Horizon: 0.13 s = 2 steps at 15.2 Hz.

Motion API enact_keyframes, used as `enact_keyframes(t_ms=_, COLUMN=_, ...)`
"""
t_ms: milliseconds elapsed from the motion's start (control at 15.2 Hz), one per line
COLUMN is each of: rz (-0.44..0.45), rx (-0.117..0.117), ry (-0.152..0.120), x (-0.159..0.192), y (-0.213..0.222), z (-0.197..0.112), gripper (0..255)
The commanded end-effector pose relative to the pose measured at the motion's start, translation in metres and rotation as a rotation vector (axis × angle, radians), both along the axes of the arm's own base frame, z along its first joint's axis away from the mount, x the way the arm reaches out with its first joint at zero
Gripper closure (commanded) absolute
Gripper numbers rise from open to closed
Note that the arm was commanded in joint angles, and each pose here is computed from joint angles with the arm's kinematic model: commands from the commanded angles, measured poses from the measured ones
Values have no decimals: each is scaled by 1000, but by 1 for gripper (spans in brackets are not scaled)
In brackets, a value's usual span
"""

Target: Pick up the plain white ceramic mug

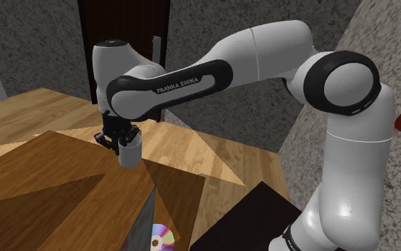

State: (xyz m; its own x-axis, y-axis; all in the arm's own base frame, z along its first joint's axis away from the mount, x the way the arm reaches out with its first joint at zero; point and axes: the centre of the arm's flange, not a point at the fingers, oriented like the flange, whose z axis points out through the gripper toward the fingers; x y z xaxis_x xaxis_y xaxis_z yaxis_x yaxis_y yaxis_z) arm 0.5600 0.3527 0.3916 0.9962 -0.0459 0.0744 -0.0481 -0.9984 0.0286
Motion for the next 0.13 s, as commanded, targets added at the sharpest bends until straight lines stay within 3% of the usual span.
enact_keyframes(t_ms=0, rz=0, rx=0, ry=0, x=0, y=0, z=6, gripper=255)
enact_keyframes(t_ms=66, rz=0, rx=0, ry=0, x=0, y=0, z=6, gripper=255)
